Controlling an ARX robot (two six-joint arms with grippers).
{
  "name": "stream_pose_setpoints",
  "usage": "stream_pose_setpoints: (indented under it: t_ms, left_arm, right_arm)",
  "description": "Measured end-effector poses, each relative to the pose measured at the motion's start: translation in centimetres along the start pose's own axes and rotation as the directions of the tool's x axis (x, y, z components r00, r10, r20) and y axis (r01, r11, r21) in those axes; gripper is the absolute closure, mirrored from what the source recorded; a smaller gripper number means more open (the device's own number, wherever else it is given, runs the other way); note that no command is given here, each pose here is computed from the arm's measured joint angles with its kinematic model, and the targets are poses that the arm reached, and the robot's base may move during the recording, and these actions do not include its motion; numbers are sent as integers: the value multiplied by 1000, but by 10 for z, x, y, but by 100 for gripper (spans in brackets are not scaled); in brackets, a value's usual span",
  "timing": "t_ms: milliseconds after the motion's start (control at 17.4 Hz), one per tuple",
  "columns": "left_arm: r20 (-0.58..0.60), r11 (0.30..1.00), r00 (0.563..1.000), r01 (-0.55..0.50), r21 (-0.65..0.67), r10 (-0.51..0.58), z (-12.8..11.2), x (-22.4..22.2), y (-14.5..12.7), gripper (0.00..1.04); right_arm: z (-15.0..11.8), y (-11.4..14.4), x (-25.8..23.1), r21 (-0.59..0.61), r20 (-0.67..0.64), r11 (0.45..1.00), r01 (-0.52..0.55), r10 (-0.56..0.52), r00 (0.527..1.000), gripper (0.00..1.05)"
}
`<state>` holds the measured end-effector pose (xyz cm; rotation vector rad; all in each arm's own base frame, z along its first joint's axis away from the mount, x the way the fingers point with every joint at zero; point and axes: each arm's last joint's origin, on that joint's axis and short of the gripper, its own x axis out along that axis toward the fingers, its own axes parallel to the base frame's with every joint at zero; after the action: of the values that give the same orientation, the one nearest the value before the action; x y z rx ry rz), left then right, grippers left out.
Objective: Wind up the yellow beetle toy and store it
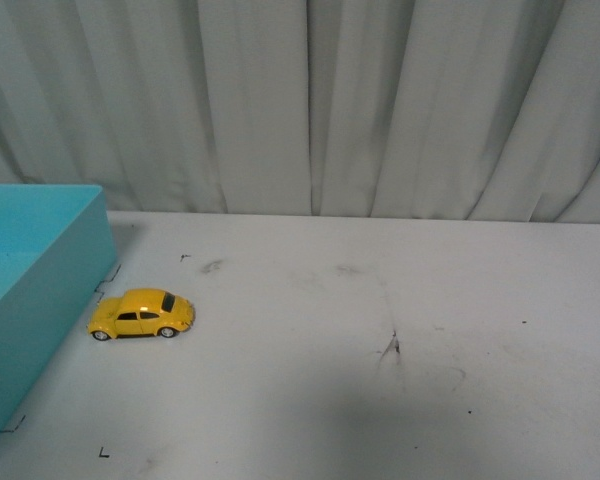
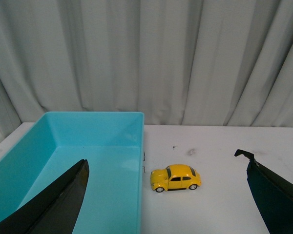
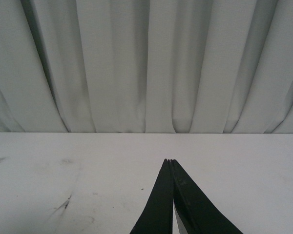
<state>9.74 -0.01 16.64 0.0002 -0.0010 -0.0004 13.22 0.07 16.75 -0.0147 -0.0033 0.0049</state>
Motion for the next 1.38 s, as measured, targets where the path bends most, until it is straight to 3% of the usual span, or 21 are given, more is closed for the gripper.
stream_pose_setpoints:
  t_ms: [1381]
  left_arm:
    - [0, 1000, 1000, 0, 0, 0, 0, 0, 0, 7]
  right_arm:
    - [-1, 0, -35, 0, 1, 1000, 0, 0, 1000, 103]
